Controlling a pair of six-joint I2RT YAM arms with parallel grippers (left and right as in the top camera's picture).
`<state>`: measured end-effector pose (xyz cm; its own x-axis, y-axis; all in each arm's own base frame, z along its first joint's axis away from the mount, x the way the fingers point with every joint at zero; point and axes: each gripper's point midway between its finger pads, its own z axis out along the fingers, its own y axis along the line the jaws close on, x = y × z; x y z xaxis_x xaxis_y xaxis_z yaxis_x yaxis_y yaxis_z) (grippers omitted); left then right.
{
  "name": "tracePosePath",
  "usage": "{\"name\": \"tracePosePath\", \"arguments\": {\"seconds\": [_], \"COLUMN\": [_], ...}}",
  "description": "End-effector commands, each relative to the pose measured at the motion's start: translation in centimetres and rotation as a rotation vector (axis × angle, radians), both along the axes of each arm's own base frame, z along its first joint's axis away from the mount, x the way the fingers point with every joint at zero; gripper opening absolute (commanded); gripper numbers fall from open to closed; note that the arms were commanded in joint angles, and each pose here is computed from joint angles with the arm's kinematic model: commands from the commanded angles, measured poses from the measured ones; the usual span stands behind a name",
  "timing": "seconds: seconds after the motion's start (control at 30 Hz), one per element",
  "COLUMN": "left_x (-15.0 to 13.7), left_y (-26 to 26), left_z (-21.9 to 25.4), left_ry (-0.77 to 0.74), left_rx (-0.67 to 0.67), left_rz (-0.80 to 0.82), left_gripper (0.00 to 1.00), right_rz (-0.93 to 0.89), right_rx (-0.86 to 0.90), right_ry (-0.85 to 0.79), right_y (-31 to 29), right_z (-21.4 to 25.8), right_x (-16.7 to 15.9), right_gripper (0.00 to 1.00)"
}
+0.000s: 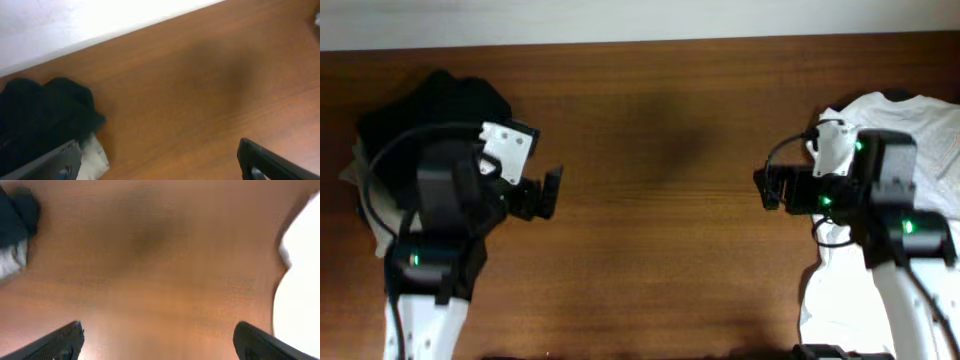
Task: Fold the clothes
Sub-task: 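Grasp the white T-shirt with the right gripper and lift it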
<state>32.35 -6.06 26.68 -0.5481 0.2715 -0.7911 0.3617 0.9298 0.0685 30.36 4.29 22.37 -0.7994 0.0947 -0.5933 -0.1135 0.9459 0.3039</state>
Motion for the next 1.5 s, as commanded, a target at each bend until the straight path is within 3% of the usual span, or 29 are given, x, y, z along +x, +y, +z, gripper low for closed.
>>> {"name": "tracePosePath", "arguments": {"seconds": [0.0,0.07,0.17,0.23,0.33,0.43,0.5,0.53,0.57,0.6,0.63,0.73,0.83,0.87,0.97,1.03,1.13,1.23,1.27,1.33,1.4,1.47], "left_x": [1.8,2.6,4.7,6.4,6.3,6.2,6.3,6.4,6.4,6.5,6.4,6.3,6.3,6.3,6.3,6.4,6.0,6.1,6.0,5.8,5.4,5.4], "left_y": [-0.7,-1.6,-1.7,-2.1,-2.0,-2.0,-2.0,-2.0,-2.0,-2.0,-2.0,-2.0,-2.0,-2.0,-1.9,-1.6,-1.3,0.2,1.1,2.5,3.0,3.0], "left_z": [-0.2,-0.2,-0.3,-1.8,-4.1,-4.2,-4.1,-4.1,-4.0,-4.0,-4.0,-4.1,-4.1,-4.1,-4.1,-4.2,-2.6,1.8,3.4,4.6,5.5,5.5], "left_ry": [0.052,0.05,0.109,0.221,0.321,0.323,0.319,0.316,0.313,0.311,0.311,0.32,0.32,0.32,0.319,0.318,0.275,0.157,0.112,0.074,0.049,0.048], "left_rx": [-0.028,-0.069,-0.068,-0.063,-0.056,-0.055,-0.055,-0.056,-0.056,-0.056,-0.056,-0.055,-0.055,-0.055,-0.05,-0.039,-0.037,-0.046,-0.037,-0.004,0.009,0.008], "left_rz": [-0.016,-0.049,-0.04,-0.042,-0.037,-0.037,-0.037,-0.037,-0.037,-0.037,-0.037,-0.037,-0.037,-0.037,-0.031,-0.021,-0.012,0.025,0.052,0.107,0.126,0.125], "left_gripper": [0.99,0.99,0.99,0.99,0.99,0.99,0.99,0.99,0.99,0.99,0.99,0.99,0.99,0.99,0.99,0.99,0.99,0.99,0.99,0.99,0.99,0.99], "right_rz": [0.0,-0.274,-0.528,-0.677,-0.784,-0.775,-0.755,-0.754,-0.753,-0.755,-0.752,-0.724,-0.53,-0.513,-0.296,-0.184,0.041,0.38,0.532,0.634,0.542,0.44], "right_rx": [0.025,-0.001,0.035,-0.029,0.13,0.309,0.328,0.315,0.314,0.314,0.334,0.358,0.265,0.252,0.173,0.144,0.148,0.19,0.201,0.142,-0.064,-0.104], "right_ry": [0.086,0.176,0.195,0.284,0.471,0.591,0.606,0.593,0.582,0.573,0.558,0.44,0.147,0.115,-0.042,-0.148,-0.25,-0.198,-0.156,-0.108,-0.144,-0.166], "right_y": [0.0,-6.1,-14.5,-21.0,-24.1,-23.0,-22.2,-22.3,-22.4,-22.6,-22.6,-23.3,-22.3,-21.7,-15.2,-10.6,-0.3,14.4,20.5,25.6,25.2,21.7], "right_z": [-1.7,-2.8,-2.9,-6.6,-14.1,-19.1,-19.7,-19.7,-19.7,-19.6,-19.0,-12.6,-1.8,-0.4,4.9,8.9,14.7,14.1,13.1,11.2,10.2,11.3], "right_x": [1.7,4.0,7.4,8.5,7.3,7.1,7.3,7.7,7.9,8.0,8.2,9.6,12.8,13.2,15.2,15.9,14.4,10.4,7.4,4.1,3.8,5.0], "right_gripper": [0.99,0.99,0.99,0.99,0.97,0.73,0.71,0.61,0.43,0.16,0.04,0.04,0.04,0.04,0.04,0.04,0.04,0.04,0.05,0.37,0.74,0.79]}}
